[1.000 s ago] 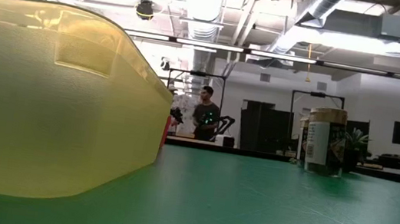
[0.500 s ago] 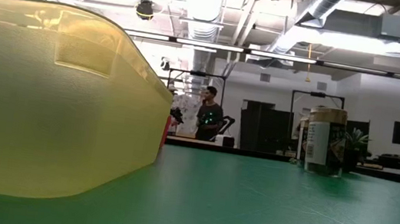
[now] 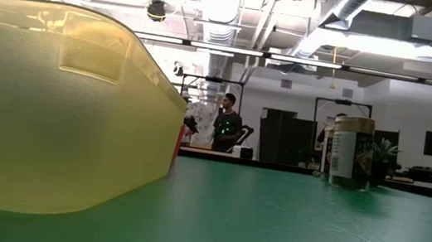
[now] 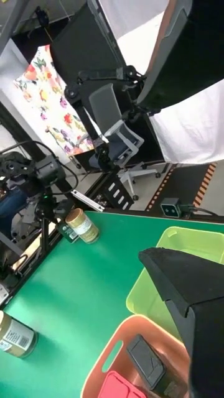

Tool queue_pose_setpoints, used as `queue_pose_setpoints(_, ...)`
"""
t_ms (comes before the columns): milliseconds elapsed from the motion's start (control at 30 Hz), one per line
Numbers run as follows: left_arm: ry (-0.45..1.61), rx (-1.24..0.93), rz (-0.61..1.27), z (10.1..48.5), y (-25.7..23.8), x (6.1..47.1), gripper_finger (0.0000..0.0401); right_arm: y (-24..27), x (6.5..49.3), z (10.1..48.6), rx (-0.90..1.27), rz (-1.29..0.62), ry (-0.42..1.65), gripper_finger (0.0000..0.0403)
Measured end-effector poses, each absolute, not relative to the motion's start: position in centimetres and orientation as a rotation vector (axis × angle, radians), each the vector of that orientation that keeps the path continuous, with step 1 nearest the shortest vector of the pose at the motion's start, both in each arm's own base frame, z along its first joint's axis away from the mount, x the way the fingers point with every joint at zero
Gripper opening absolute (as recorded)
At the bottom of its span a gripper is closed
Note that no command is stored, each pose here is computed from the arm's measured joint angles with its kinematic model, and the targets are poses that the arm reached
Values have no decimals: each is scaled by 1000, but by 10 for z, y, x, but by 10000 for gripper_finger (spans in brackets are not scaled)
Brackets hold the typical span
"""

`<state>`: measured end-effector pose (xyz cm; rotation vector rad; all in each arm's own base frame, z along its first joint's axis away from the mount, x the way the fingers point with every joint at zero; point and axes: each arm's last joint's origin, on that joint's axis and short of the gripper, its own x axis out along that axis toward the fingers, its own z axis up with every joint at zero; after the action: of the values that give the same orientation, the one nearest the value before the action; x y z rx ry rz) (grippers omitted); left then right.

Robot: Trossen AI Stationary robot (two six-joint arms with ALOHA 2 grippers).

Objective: Sort spices by type
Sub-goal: Put the black seasoning can into the orange bin

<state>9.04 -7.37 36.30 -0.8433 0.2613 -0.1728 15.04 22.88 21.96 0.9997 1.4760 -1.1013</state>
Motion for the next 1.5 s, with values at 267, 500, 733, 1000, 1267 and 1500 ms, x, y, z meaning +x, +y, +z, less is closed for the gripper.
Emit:
queue_pose_setpoints(267, 262, -847, -173, 363, -74, 90, 367, 233, 143, 217, 993, -1066, 1501, 286)
queue_pose_setpoints(500, 260, -827, -175, 363, -74, 90, 367, 231, 149, 218, 1004, -1013, 1446, 286)
queue_pose_setpoints(733, 260, -830, -175, 363, -74, 90, 367, 226, 157, 221, 1043, -1035, 1424, 286)
queue_pose_setpoints(1000, 261, -839, -175, 363, -74, 90, 367, 225, 163, 225, 1077, -1036, 1421, 286)
queue_pose_setpoints(1267, 272, -849, -192, 363, -74, 90, 367, 228, 158, 220, 1070, -1012, 1429, 286)
queue_pose_setpoints(1500, 273, -848, -191, 363, -74, 90, 367, 230, 156, 210, 1034, -1025, 1433, 286)
